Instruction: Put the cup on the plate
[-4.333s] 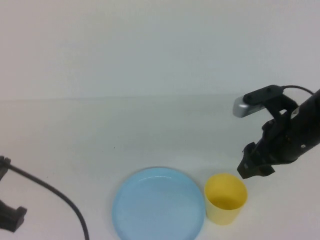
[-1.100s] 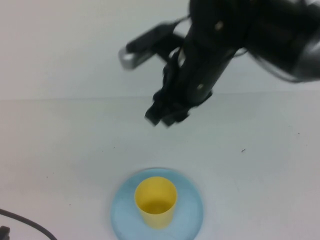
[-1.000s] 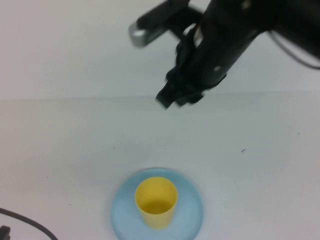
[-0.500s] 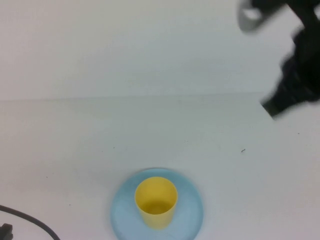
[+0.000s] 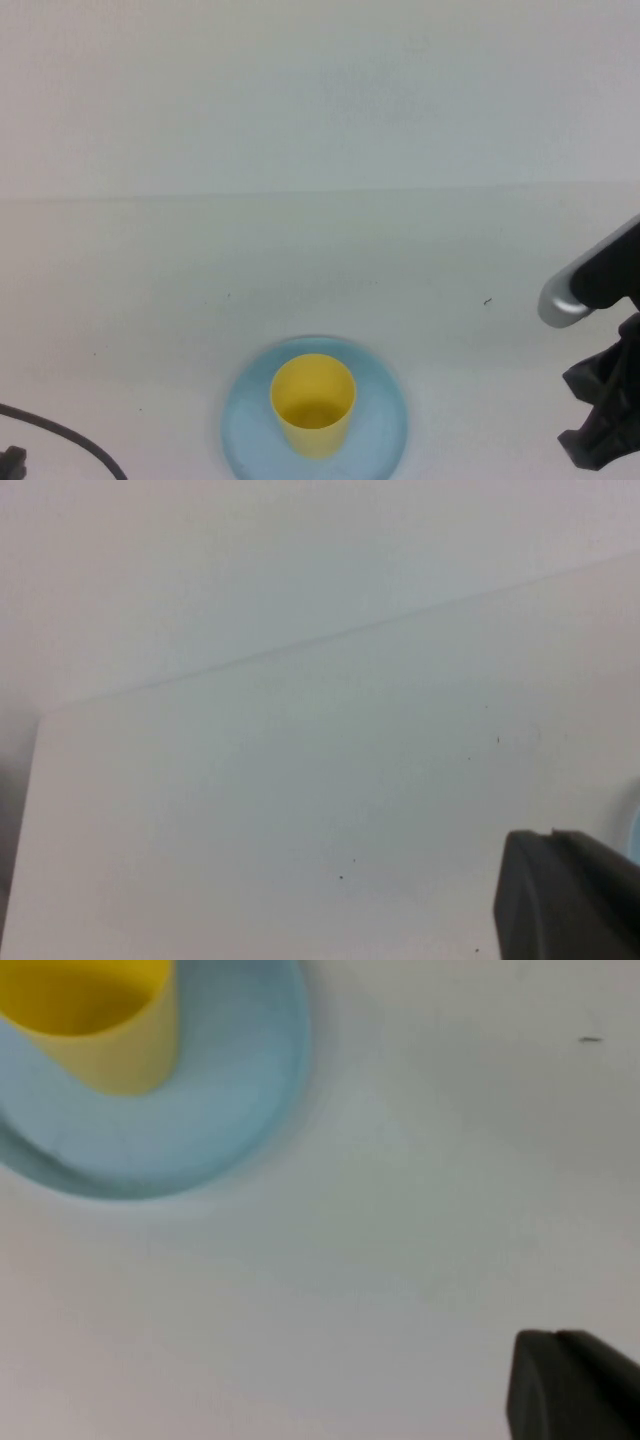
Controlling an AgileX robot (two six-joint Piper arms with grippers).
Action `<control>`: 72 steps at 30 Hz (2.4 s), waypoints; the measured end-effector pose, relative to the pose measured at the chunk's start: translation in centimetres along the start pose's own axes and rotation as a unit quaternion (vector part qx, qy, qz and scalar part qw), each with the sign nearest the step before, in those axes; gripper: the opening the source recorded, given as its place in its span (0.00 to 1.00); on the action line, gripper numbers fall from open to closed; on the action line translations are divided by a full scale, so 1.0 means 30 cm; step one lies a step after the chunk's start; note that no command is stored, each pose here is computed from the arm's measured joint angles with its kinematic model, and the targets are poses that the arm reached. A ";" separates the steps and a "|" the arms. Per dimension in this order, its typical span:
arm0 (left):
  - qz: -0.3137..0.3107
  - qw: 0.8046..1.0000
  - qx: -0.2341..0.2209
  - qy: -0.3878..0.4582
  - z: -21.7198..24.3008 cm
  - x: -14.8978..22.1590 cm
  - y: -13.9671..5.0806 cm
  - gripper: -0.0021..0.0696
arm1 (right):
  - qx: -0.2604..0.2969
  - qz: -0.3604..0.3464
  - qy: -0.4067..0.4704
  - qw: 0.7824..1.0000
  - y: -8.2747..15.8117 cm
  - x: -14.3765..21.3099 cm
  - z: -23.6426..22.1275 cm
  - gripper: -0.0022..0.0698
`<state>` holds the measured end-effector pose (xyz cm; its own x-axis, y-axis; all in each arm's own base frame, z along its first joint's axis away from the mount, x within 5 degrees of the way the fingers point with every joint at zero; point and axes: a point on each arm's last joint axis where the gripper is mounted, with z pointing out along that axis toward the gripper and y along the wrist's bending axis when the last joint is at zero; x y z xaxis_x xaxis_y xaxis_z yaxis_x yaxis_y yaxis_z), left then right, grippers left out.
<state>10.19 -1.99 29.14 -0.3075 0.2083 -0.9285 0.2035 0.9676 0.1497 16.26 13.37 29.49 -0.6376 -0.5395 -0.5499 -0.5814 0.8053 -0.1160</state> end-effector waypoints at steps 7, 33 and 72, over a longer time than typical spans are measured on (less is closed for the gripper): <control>-0.043 0.992 -0.115 0.004 -0.025 0.012 0.083 0.03 | -0.073 0.067 -0.004 0.995 0.044 -0.003 -0.001 0.03; -0.060 0.963 -0.159 -0.207 -0.127 0.227 0.029 0.03 | 0.132 0.163 -0.412 0.887 -0.175 0.321 -0.212 0.03; -0.028 0.995 -0.098 -0.009 -0.028 0.445 -0.024 0.03 | 0.245 0.259 -0.272 0.894 -0.112 0.724 0.049 0.03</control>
<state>5.14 0.20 16.93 -0.2969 0.1516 -0.9428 0.0015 0.9874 0.1583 5.09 -0.69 16.71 -0.3394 0.0299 -0.9402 0.0969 0.9953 -0.0033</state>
